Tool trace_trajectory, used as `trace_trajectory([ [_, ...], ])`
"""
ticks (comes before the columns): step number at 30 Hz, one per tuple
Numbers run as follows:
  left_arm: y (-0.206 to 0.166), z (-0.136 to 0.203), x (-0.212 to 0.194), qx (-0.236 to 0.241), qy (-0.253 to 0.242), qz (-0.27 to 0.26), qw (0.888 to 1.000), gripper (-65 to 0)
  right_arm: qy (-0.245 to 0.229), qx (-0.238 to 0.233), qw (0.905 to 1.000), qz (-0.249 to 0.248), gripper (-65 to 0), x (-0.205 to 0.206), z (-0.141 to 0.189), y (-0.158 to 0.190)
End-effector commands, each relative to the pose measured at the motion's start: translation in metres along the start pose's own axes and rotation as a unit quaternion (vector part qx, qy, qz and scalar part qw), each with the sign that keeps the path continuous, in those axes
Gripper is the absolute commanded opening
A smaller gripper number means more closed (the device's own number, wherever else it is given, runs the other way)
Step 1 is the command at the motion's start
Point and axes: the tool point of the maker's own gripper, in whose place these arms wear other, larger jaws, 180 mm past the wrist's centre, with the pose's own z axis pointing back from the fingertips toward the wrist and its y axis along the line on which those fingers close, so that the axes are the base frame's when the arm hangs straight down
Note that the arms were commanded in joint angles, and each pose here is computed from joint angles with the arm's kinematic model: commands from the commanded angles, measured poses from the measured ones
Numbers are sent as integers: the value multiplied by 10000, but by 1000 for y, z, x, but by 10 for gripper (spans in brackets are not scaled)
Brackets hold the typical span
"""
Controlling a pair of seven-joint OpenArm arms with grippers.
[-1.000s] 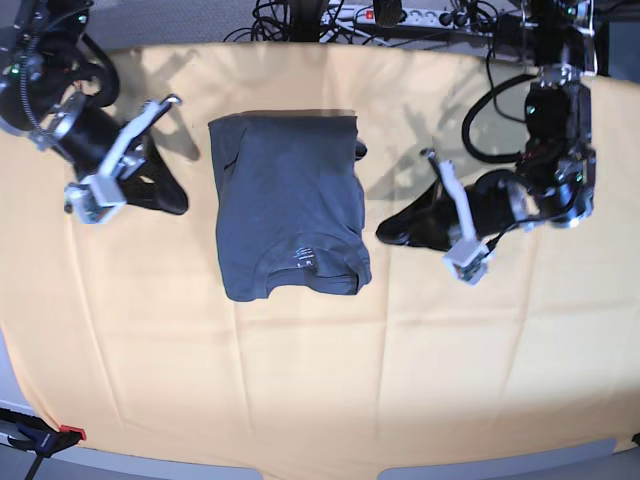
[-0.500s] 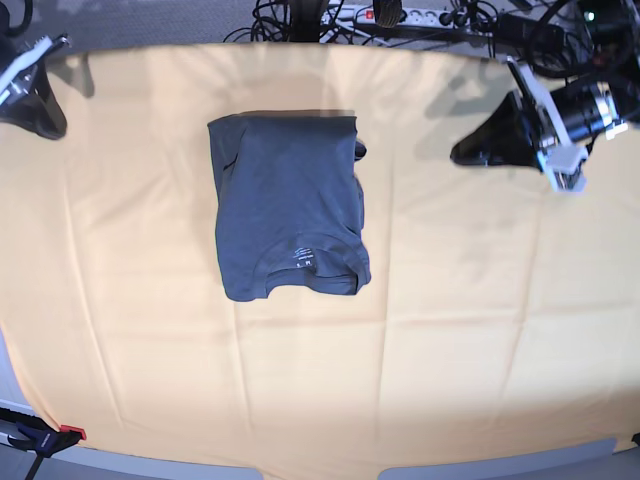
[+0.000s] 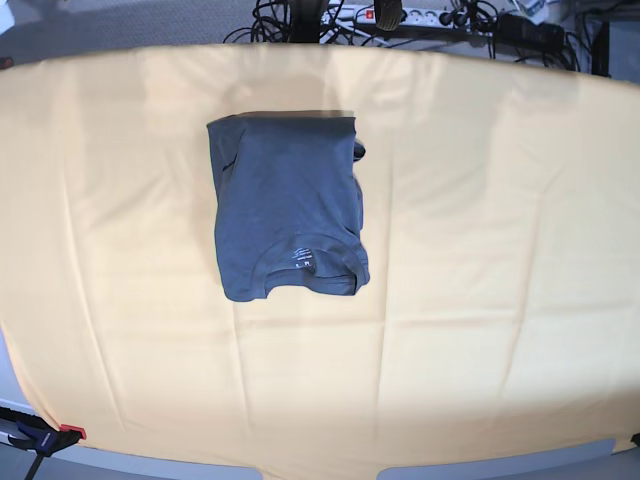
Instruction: Fold the T-shirt properly
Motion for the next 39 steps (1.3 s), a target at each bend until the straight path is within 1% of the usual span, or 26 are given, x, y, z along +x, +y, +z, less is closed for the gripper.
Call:
trace_trajectory([
  [1, -8, 2, -9, -61, 150, 9, 9999, -650, 235, 158, 9996, -95, -650, -12, -1, 1],
  [2, -5, 1, -11, 14, 190, -7, 9998, -650, 468, 352, 9979, -259, -650, -26, -8, 3],
  [4, 9, 2, -20, 158, 177, 271, 9993, -650, 854, 766, 9918, -567, -650, -50, -24, 10],
  [6, 26, -1, -37, 254, 182, 734, 9968, -650, 1209, 1178, 9814, -917, -650, -76, -40, 22],
  [7, 33, -4, -49, 264, 199, 1018, 9943, -650, 1281, 1247, 9781, -1062, -650, -86, -50, 24],
  [9, 43, -14, -83, 218, 429, 1631, 9854, -650, 1501, 1275, 9725, -1247, -650, -107, -71, 25],
  [12, 62, -44, -116, 56, 659, 2176, 9738, -650, 1830, 1233, 9673, -1251, -650, -131, -104, 24],
  [14, 78, -71, -136, 36, 693, 2525, 9651, -650, 1944, 1090, 9681, -1145, -650, -143, -128, 18],
  [16, 93, -97, -159, 98, 782, 2805, 9566, -650, 1928, 968, 9709, -1039, -650, -152, -152, 13],
  [18, 110, -123, -175, 174, 925, 2920, 9518, -650, 1866, 906, 9743, -875, -650, -152, -176, 9],
  [20, 129, -147, -181, 327, 880, 2941, 9512, -650, 1871, 844, 9768, -608, -650, -150, -199, 4],
  [23, 156, -184, -177, 654, 564, 2759, 9573, -650, 1836, 770, 9798, -167, -650, -143, -229, -4],
  [25, 168, -207, -169, 811, 409, 2481, 9645, -650, 1782, 752, 9810, 156, -650, -135, -247, -7],
  [27, 179, -225, -160, 962, 308, 2073, 9730, -650, 1695, 457, 9837, 396, -650, -127, -265, -16],
  [29, 196, -238, -151, 1357, 177, 1581, 9779, -650, 1648, 119, 9841, 657, -650, -120, -282, -23],
  [30, 208, -242, -144, 1675, 69, 1311, 9771, -650, 1661, -59, 9830, 776, -650, -118, -289, -25],
  [31, 221, -243, -137, 2059, -45, 1034, 9731, -650, 1704, -234, 9813, 862, -650, -117, -296, -27],
  [32, 232, -245, -131, 2433, -123, 825, 9664, -650, 1728, -373, 9800, 913, -650, -117, -302, -26],
  [33, 238, -247, -129, 2750, -136, 728, 9586, -650, 1754, -471, 9788, 951, -650, -117, -307, -23],
  [34, 240, -250, -130, 2947, -90, 704, 9530, -650, 1742, -513, 9788, 951, -650, -116, -313, -18],
  [35, 237, -255, -131, 3034, -48, 692, 9503, -650, 1721, -502, 9792, 949, -650, -115, -319, -10],
  [36, 233, -261, -130, 3017, -47, 685, 9509, -650, 1673, -429, 9801, 974, -650, -113, -325, 1],
  [39, 220, -273, -126, 2914, -202, 974, 9514, -650, 1553, -241, 9792, 1280, -650, -110, -340, 31],
])
